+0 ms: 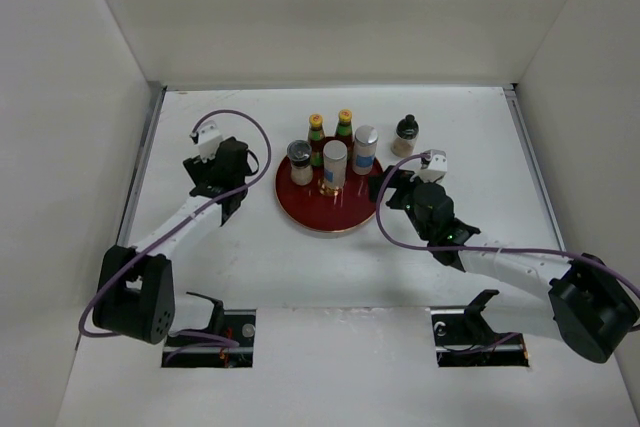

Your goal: Organize the condiment bottles

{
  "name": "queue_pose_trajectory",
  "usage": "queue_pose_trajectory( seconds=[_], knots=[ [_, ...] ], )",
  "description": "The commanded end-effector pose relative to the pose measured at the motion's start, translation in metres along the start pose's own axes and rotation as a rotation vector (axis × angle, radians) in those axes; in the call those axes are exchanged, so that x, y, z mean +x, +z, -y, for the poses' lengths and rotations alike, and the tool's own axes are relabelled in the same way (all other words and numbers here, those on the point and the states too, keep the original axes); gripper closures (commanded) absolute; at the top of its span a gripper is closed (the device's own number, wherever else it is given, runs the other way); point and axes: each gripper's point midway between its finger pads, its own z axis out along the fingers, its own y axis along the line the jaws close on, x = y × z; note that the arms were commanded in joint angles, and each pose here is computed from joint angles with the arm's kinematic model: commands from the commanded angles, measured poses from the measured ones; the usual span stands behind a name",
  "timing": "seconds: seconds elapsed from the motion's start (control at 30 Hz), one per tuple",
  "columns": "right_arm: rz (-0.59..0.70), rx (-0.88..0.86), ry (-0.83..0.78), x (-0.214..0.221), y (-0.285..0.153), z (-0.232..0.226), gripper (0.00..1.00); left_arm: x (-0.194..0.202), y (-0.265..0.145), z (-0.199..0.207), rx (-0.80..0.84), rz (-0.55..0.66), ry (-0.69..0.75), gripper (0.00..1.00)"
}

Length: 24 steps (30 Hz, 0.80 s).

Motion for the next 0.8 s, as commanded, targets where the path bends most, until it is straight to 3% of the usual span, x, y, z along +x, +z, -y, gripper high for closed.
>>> queue_pose_trajectory(
  seconds=[0.0,0.43,0.63,0.77],
  knots=[
    [0.054,-0.059,0.024,-0.018,0.001,-0.020,0.00,-0.019,0.005,0.013,0.039,0.053,-0.065,0.26],
    [0.057,-0.062,0.021,-0.019,0.000,-0.020,0.00,0.002,0.024,0.004,-0.005,0.014,-0.054,0.33],
    [0.061,-0.061,0.022,-0.020,-0.001,-0.020,0.00,-0.002,0.021,0.005,0.005,0.028,-0.069,0.53],
    [0.060,-0.065,0.026,-0.020,-0.001,-0.020,0.00,-0.029,-0.003,0.011,0.059,0.086,-0.095,0.58]
  ],
)
